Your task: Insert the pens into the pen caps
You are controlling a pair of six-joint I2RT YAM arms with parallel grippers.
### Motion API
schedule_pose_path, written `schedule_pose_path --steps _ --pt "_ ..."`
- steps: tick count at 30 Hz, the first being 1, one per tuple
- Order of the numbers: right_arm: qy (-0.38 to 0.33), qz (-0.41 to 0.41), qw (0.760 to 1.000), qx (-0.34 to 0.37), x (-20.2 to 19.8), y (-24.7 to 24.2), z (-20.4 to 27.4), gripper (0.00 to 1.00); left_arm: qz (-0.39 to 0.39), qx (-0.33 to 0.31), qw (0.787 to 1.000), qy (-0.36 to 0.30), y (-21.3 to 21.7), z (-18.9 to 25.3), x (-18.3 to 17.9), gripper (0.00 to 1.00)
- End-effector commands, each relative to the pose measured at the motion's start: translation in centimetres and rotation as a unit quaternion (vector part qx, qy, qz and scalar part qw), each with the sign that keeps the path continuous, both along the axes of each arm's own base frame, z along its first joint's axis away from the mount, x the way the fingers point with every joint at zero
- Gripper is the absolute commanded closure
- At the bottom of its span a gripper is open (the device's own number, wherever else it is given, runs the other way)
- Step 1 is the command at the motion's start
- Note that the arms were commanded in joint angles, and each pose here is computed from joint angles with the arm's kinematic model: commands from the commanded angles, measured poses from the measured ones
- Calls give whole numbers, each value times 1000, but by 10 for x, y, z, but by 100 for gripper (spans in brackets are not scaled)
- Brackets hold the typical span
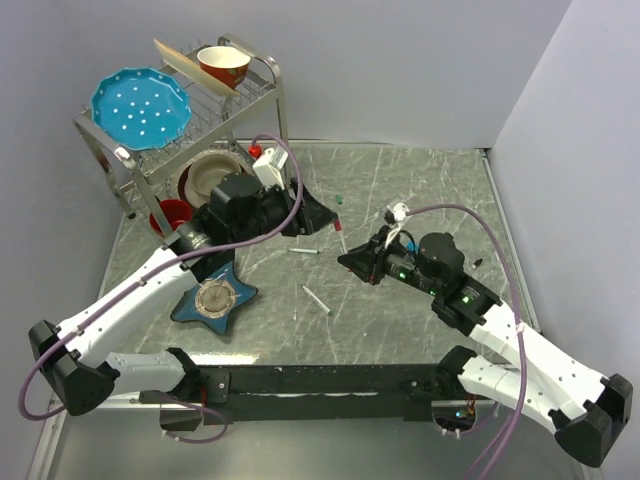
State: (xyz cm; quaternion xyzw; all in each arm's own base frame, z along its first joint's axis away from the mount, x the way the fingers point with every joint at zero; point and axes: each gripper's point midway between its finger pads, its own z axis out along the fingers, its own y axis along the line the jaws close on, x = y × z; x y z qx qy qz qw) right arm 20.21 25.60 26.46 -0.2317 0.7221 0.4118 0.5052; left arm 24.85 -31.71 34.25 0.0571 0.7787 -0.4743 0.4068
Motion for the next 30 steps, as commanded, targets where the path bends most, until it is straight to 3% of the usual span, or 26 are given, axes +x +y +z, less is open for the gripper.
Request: schedule_pose_path --steps 1,7,8,9,14,20,30 --pt "1 -26 999 36 3 -6 4 100 -19 16 999 -36 10 29 -9 32" --pt "132 -97 986 -12 14 -15 -78 100 60 54 994 -74 48 23 -1 18" --pt "160 -128 978 -22 20 -19 -94 100 68 57 993 -76 53 21 -2 5" --pt "180 -148 972 -39 21 -25 -107 100 77 64 992 -76 61 11 -5 1" --pt "231 -242 936 -107 41 -46 -150 100 152 101 981 -69 97 -24 0 1" --pt "272 -276 905 -173 52 -52 -191 99 194 145 968 -65 124 -58 -1 1" --pt "299 -303 872 -242 76 -67 -233 91 198 128 968 -90 136 -51 -13 0"
